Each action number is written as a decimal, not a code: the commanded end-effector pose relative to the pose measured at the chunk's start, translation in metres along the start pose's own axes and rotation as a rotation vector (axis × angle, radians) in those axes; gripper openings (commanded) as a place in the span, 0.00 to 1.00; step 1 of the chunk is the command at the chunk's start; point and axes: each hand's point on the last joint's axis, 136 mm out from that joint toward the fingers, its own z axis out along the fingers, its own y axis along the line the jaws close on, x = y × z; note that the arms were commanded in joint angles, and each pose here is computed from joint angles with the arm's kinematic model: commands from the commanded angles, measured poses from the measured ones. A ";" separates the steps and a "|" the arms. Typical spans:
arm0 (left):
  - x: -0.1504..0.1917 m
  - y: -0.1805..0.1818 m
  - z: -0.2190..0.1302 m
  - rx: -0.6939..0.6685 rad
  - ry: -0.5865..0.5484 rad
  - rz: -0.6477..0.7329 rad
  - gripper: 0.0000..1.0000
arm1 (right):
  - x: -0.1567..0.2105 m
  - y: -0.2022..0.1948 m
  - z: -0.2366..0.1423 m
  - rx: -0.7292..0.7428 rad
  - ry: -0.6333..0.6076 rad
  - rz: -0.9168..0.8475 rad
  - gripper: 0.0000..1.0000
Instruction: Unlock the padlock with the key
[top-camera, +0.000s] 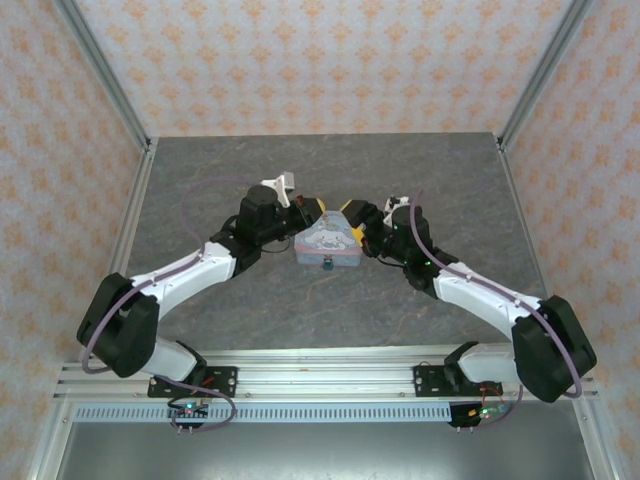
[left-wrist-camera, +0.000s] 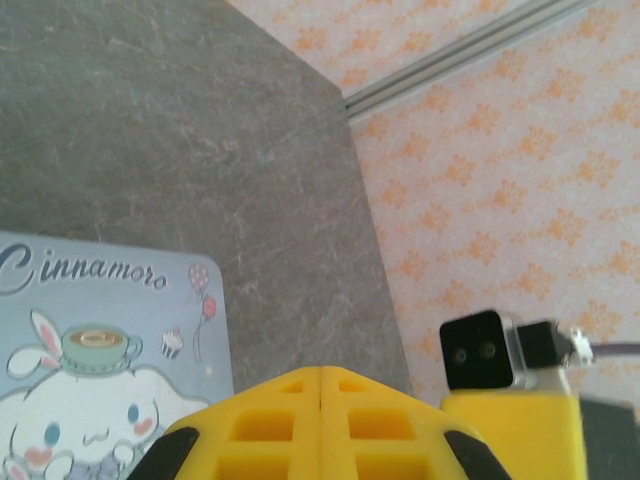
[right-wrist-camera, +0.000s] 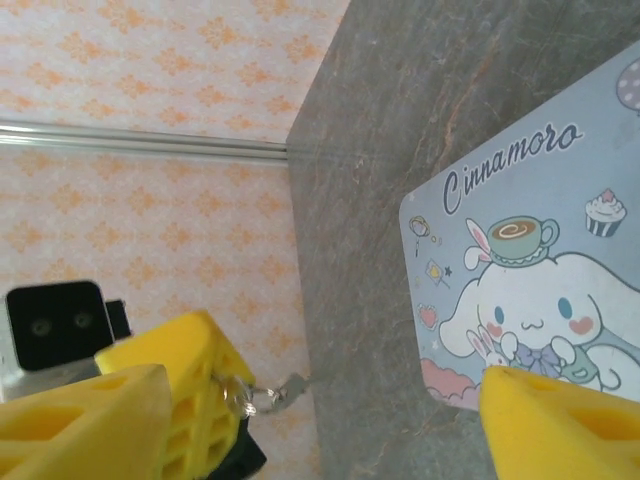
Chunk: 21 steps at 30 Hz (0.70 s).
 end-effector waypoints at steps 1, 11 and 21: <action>-0.019 -0.016 0.004 0.117 -0.075 -0.032 0.00 | -0.008 0.040 -0.003 -0.207 -0.027 -0.052 0.73; -0.021 -0.009 -0.002 0.116 -0.099 -0.044 0.00 | -0.012 0.041 -0.002 -0.194 -0.011 -0.120 0.65; -0.024 -0.020 -0.016 0.133 -0.117 -0.048 0.00 | -0.020 0.036 -0.009 -0.252 -0.045 -0.035 0.56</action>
